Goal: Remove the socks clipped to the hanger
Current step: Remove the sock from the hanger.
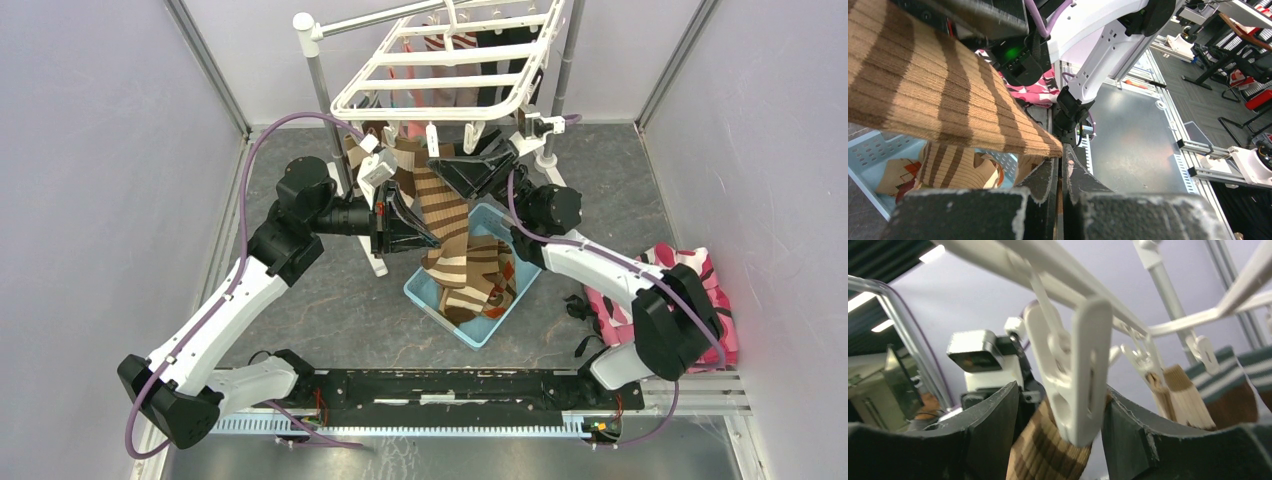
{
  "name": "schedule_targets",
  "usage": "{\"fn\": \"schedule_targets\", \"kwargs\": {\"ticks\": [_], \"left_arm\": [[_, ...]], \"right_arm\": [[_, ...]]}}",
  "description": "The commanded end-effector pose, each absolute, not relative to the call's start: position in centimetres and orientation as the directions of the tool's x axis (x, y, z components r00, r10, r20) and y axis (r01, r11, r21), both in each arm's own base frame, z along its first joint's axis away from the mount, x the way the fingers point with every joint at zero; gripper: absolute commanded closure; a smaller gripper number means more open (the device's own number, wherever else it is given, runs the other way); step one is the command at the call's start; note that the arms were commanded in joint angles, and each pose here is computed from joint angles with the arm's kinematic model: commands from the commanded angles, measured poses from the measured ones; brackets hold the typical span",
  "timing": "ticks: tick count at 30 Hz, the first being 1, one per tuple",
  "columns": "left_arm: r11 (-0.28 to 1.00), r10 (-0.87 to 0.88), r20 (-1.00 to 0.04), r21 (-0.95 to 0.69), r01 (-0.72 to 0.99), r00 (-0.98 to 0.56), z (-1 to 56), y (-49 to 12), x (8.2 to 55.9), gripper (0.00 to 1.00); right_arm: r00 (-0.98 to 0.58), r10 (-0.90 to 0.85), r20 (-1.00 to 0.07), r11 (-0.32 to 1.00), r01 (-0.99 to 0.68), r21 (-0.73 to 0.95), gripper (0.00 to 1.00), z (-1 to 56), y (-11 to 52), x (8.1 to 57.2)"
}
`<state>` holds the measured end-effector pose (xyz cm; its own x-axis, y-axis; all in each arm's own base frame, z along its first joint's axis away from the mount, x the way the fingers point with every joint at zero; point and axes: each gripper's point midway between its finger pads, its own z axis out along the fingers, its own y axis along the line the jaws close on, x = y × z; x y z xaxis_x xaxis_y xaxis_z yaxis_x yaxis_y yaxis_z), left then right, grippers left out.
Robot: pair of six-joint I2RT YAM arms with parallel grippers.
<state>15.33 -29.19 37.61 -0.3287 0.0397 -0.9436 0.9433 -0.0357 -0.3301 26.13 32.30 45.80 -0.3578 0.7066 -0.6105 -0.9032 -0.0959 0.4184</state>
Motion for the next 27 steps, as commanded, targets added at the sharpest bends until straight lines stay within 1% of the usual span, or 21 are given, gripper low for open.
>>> {"fn": "schedule_targets", "kwargs": {"ticks": [1, 8, 13, 17, 19, 24, 27], "left_arm": [[-0.087, 0.018, -0.965, -0.263, 0.961, -0.262, 39.2, -29.0, 14.3, 0.98], [-0.079, 0.016, -0.966, -0.258, 0.963, -0.258, 39.2, -29.0, 14.4, 0.98], [-0.069, 0.018, -0.966, -0.258, 0.964, -0.257, 39.0, -29.0, 14.5, 0.98], [-0.059, 0.017, -0.966, -0.259, 0.964, -0.259, 38.8, -29.0, 14.7, 0.98], [-0.05, 0.016, -0.966, -0.257, 0.965, -0.256, 38.8, -29.0, 14.9, 0.98], [-0.028, 0.02, -0.968, -0.252, 0.967, -0.251, 38.5, -29.0, 15.2, 0.98], [-0.009, 0.03, -0.967, -0.254, 0.967, -0.253, 38.0, -29.0, 15.5, 0.98]], "right_arm": [[-0.363, 0.785, -0.503, -0.231, -0.924, 0.305, 0.39, 50.3, 30.4, 24.0], [-0.414, 0.797, -0.44, -0.287, -0.9, 0.328, 0.44, 50.6, 30.5, 25.1], [-0.415, 0.809, -0.415, -0.286, -0.896, 0.339, 0.46, 50.7, 30.3, 25.6], [-0.419, 0.815, -0.4, -0.291, -0.893, 0.344, 0.5, 50.9, 30.3, 25.9], [-0.421, 0.816, -0.396, -0.293, -0.892, 0.346, 0.54, 50.9, 30.2, 26.0], [-0.433, 0.816, -0.384, -0.311, -0.888, 0.339, 0.67, 50.8, 30.1, 25.8], [-0.438, 0.812, -0.386, -0.316, -0.886, 0.34, 0.78, 50.7, 30.1, 25.7]]}}
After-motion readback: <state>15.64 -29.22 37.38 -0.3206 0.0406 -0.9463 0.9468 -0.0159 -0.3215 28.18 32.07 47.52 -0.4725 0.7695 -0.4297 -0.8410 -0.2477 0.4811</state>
